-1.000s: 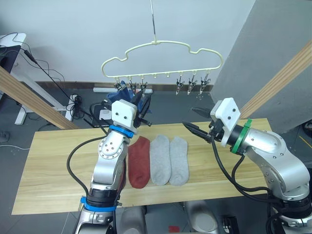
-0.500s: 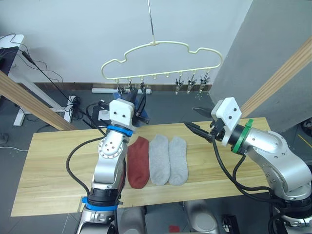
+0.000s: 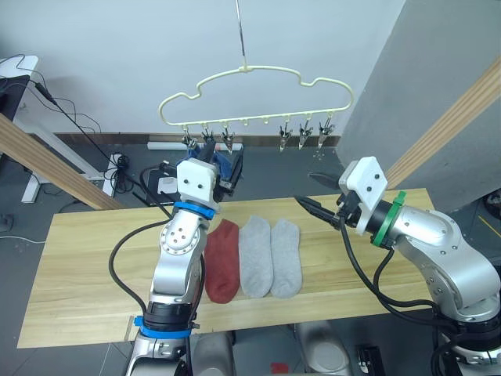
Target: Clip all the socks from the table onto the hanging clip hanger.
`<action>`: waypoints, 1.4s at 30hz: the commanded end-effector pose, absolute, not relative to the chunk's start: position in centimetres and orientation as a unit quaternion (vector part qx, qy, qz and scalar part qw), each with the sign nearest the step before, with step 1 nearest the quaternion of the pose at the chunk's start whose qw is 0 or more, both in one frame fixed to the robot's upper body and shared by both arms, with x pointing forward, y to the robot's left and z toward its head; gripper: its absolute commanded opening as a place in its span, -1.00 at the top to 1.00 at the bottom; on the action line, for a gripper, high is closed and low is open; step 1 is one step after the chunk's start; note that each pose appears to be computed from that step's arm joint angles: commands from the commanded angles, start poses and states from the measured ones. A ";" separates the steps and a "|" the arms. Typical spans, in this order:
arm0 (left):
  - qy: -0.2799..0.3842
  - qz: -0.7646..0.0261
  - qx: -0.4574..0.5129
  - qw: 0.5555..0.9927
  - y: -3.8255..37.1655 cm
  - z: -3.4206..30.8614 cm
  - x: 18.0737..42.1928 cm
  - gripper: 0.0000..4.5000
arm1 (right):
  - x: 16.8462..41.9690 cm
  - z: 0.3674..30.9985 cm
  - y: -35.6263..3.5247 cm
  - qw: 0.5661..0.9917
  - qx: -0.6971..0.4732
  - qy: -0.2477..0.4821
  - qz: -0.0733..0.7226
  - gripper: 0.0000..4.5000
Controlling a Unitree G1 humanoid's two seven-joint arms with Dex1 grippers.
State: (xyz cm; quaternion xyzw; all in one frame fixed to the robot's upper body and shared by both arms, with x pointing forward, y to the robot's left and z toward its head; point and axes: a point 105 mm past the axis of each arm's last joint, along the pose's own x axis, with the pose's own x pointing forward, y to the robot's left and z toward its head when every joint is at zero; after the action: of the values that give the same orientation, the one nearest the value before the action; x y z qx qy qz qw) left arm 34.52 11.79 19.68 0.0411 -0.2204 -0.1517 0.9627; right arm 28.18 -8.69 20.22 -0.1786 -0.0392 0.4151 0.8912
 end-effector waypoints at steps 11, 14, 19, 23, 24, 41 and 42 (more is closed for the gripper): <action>-0.251 -0.125 0.040 0.959 11.1 21.7 35.1 -0.32 | 27.0 22.0 -8.2 0.871 -0.169 -0.082 0.454 -0.21; -0.250 -0.119 0.043 0.960 11.0 21.8 35.2 -0.32 | 26.9 22.2 -8.1 0.866 -0.167 -0.084 0.465 -0.21; -0.250 -0.114 0.043 0.960 10.8 21.8 35.2 -0.32 | 27.4 22.3 -8.4 0.860 -0.177 -0.085 0.471 -0.21; -0.253 -0.107 0.042 0.961 10.7 21.9 35.2 -0.32 | 27.6 22.2 -8.6 0.859 -0.181 -0.084 0.472 -0.21; -0.253 -0.105 0.042 0.961 10.8 22.0 35.2 -0.32 | 27.7 22.2 -8.6 0.859 -0.181 -0.084 0.472 -0.21; -0.255 -0.092 0.049 0.961 11.0 22.2 35.9 0.95 | 27.5 21.9 -9.0 0.863 -0.179 -0.078 0.467 -0.21; -0.256 -0.092 0.050 0.961 11.1 22.1 35.9 0.96 | 27.4 21.8 -9.0 0.863 -0.178 -0.076 0.467 -0.21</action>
State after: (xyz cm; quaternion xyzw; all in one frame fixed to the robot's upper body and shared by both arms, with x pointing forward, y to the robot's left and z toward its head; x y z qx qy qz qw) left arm 36.27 10.97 21.12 0.0459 -0.2333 -0.0951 0.9666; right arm 28.19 -9.04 20.81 -0.1720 -0.0526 0.4631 0.8679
